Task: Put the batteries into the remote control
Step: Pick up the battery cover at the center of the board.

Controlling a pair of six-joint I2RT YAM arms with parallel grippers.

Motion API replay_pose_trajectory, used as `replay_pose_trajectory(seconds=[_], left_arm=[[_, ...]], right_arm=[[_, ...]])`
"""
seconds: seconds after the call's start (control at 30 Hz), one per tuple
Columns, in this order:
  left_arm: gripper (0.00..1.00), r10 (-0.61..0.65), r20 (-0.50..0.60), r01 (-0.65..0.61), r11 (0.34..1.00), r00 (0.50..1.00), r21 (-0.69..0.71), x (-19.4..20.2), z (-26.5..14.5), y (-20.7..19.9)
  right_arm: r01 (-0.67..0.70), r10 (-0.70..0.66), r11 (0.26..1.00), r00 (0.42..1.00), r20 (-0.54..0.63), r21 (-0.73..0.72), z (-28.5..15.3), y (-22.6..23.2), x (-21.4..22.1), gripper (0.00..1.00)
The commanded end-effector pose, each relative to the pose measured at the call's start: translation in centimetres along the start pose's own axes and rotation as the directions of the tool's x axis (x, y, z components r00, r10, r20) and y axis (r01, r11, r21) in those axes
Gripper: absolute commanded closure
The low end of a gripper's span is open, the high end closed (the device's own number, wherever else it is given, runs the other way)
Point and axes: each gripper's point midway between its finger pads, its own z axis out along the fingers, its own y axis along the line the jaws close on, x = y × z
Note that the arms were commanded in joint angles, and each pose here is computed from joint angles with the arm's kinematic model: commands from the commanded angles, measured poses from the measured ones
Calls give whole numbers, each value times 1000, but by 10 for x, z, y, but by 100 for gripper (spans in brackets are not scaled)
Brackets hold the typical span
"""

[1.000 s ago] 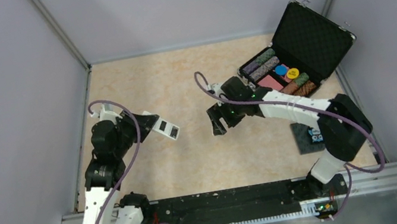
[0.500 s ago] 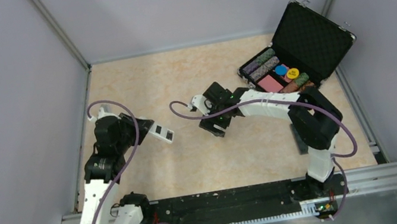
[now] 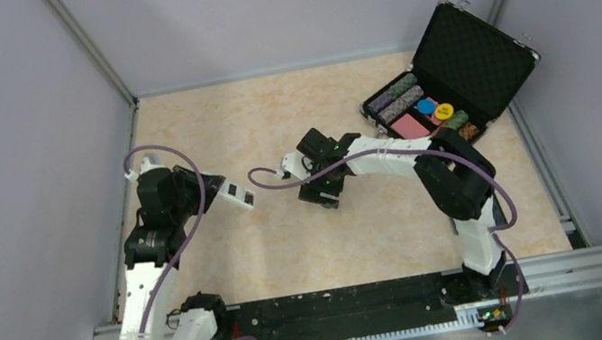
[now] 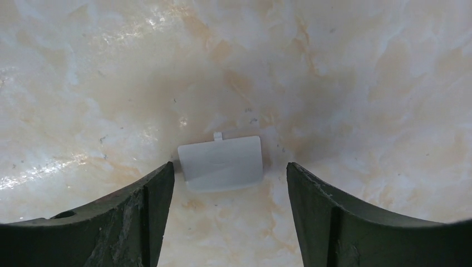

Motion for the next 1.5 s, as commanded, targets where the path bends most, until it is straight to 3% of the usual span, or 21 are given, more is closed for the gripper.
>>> replay_pose_trajectory(seconds=[0.0,0.23,0.53,0.87,0.97,1.07,1.23,1.47], left_arm=[[100,15,45,-18,997,999,72,-19,-6,-22],[100,5,32,-8,997,999,79,-21,-5,-19],[100,3,23,-5,997,1000,79,-19,-5,-15],[100,-10,36,7,998,999,70,-23,-5,-10],[100,-12,35,10,998,999,65,-23,-5,-8],[100,-17,32,14,998,999,65,-21,-5,-6],[100,-20,25,19,998,999,62,-19,-4,-4],[100,-20,17,19,996,1000,82,-16,-4,-4]], right_arm=[[-15,12,996,1000,-24,-92,7,-1,3,28],[-69,56,986,994,-93,-152,9,6,20,35],[-65,43,981,992,-117,-185,5,20,35,29],[-33,10,986,990,-144,-164,2,24,40,35],[-20,-3,988,989,-151,-151,1,25,41,40],[-11,-10,991,988,-153,-135,1,25,40,52],[-15,4,994,996,-90,-111,-6,23,22,62],[-76,83,994,993,83,-84,-39,19,-15,64]])
